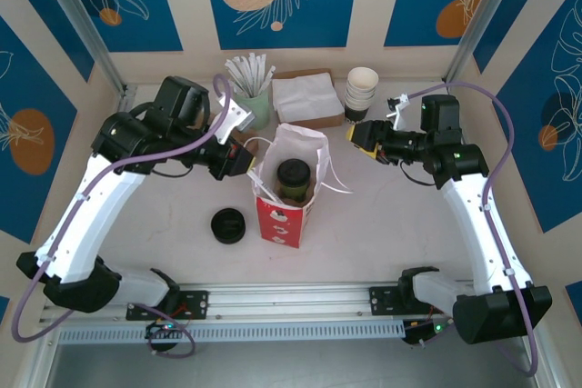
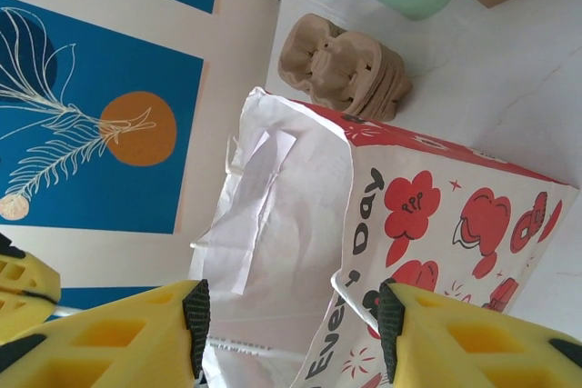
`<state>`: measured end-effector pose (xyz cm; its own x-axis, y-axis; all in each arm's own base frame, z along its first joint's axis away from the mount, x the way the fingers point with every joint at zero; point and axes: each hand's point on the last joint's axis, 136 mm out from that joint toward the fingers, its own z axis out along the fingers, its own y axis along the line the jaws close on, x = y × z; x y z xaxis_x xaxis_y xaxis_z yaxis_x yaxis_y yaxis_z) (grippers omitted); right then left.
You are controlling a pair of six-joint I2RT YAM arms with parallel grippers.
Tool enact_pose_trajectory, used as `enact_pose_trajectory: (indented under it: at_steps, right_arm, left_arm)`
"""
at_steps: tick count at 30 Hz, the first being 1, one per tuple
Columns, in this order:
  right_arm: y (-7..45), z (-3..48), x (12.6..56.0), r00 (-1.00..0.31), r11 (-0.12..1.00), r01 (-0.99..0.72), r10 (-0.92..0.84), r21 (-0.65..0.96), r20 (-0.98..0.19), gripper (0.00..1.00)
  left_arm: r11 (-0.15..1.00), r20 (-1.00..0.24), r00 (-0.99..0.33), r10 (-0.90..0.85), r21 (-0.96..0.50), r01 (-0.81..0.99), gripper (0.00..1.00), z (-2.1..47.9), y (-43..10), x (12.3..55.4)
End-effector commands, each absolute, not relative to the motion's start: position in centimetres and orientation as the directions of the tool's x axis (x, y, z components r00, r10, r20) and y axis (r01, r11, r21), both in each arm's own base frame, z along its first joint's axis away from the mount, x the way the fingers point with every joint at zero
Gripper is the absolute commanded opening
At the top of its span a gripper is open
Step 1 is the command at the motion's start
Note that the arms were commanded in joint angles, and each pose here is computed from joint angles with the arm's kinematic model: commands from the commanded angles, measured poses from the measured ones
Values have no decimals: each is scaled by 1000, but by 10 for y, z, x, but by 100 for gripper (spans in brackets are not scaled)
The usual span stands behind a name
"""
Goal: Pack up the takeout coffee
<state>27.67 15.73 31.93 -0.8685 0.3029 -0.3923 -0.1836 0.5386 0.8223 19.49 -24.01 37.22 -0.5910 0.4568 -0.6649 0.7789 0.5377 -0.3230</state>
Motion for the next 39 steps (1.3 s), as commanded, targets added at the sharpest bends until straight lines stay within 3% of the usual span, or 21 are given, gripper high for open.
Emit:
enact_pose_trajectory:
  at_steps: [1,5,7,8,17,25,28,31,39]
  right_arm:
    - [157,311,272,-875,548,-162,304,821,-376,55]
    - [158,312,271,-873,546,-171,302,820,-382,55]
    - [159,312,271,-872,549,-174,300,818,-387,55]
    - [159,313,271,-871,552,-176,298,815,-390,55]
    - [158,321,286,-846,631,-190,284,752,-451,55]
    - [157,337,340,-801,745,-180,267,642,-536,56]
    - [157,340,367,-784,788,-140,281,600,-553,56]
    - [165,343,390,-772,809,-138,273,571,-574,56]
    - [184,315,456,-762,909,-120,172,398,-625,56]
  left_arm:
    - [454,-643,-561,521,-347,820,14,371,-248,182]
    - [448,-664,-537,520,-323,834,27,375,-249,185]
    - [457,-688,-517,509,-294,840,45,383,-247,188]
    - [462,-702,-508,499,-280,842,49,388,-246,189]
    - [498,-829,-407,384,-185,847,65,429,-230,186]
    - [729,-894,-380,238,-95,678,85,426,-183,204]
    - [646,-919,-362,157,-182,742,99,414,-199,190]
    - [539,-915,-390,103,-278,795,99,404,-215,173]
    - [621,-885,-460,73,-321,715,99,368,-198,175]
